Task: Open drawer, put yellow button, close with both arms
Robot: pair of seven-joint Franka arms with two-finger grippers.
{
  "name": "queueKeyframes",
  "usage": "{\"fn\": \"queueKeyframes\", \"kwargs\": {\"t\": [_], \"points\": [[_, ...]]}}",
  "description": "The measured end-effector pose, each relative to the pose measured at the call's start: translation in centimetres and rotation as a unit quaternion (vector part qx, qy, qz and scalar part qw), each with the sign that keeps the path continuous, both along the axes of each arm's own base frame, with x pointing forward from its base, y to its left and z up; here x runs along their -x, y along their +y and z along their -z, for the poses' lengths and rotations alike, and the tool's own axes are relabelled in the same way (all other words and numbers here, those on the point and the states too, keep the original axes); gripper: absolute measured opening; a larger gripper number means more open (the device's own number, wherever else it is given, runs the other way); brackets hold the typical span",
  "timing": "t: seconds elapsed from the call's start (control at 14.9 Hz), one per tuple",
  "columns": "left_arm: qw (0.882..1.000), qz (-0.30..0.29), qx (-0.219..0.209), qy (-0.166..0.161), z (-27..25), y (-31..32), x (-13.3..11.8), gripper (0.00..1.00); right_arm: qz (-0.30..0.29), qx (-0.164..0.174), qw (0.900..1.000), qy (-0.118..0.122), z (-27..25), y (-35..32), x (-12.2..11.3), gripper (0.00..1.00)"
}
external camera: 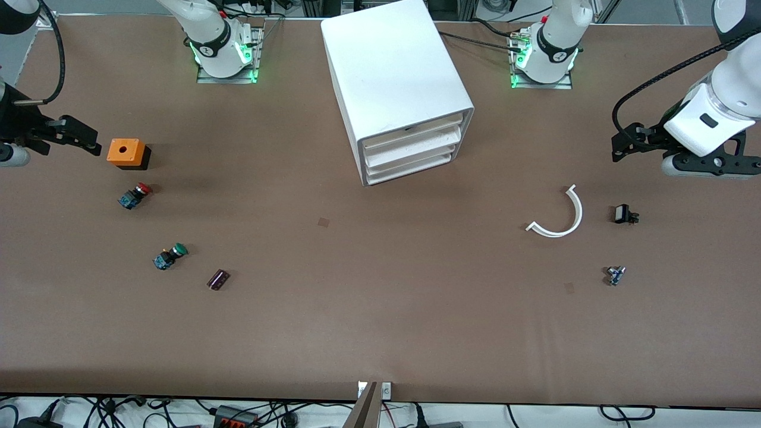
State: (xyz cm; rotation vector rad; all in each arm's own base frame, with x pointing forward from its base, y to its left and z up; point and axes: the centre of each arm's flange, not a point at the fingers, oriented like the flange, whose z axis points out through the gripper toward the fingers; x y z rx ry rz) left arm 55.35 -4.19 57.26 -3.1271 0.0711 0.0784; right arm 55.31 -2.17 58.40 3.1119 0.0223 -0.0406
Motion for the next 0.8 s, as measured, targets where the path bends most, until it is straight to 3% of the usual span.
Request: {"fn": "queueKeyframes", "kwargs": {"t": [0.8], "points": [[1.000,0.016,-0.002,0.015,-1.1,-1.7,1.1,1.00,-0.014,-0.001,1.000,0.000,0.4,1.5,0.0,1.00]]}}
